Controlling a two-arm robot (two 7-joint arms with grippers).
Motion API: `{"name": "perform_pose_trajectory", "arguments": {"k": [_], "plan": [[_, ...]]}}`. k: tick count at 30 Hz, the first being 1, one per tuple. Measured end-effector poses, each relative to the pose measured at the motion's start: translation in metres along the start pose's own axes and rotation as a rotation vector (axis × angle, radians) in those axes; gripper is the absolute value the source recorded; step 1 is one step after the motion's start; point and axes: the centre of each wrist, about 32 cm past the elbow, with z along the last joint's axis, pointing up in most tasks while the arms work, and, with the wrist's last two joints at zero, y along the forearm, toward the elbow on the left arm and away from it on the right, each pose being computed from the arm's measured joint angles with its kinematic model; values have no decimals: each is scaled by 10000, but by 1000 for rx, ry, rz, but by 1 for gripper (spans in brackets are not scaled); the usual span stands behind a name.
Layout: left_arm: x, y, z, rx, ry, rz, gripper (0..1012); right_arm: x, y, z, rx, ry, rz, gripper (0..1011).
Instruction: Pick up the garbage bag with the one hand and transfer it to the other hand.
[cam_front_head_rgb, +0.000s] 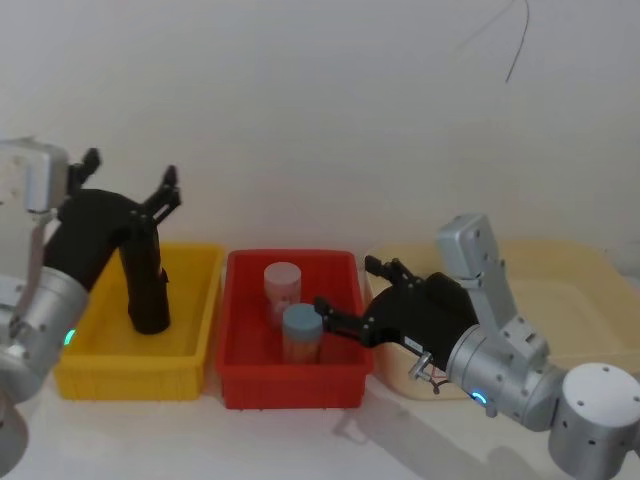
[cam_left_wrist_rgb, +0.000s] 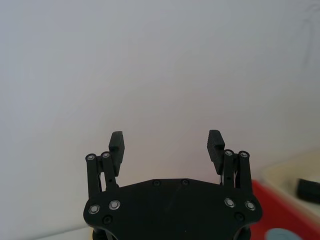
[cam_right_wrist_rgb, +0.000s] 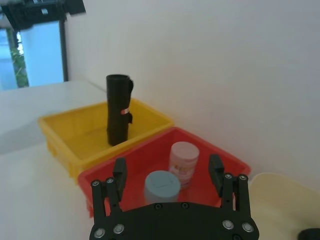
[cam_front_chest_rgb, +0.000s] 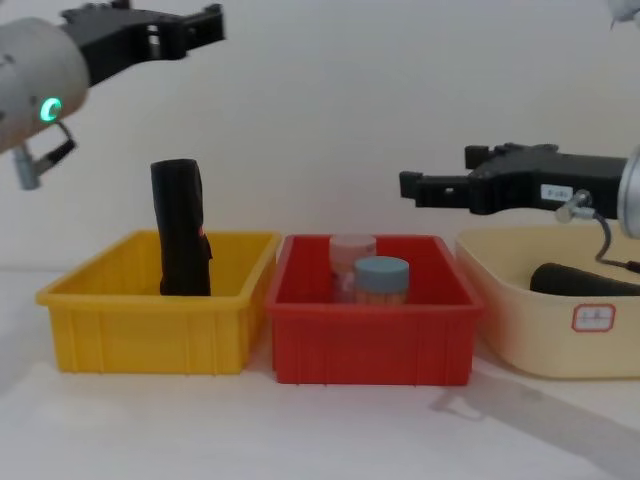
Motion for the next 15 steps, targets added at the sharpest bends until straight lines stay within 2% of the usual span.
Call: {"name": "perform_pose_trajectory", "arguments": {"k": [2,3,5,6,7,15], "plan": [[48,48,13,1,-16,33,1000,6,40,-5,-13,2,18,1000],[48,48,13,1,-16,33,1000,8,54,-7,-17,2,22,1000],[117,112,35,2,-40,79,1000,20,100,-20,-34,5,38,999],[117,112,35,2,-40,79,1001,28,120,-22,-39,5,43,1000],[148,141,43,2,-50,99,1001,32,129,-24,-43,6,46,1000],[334,305,89,6,-115,221,1001,145,290,-91,-99,13,68,999]]}}
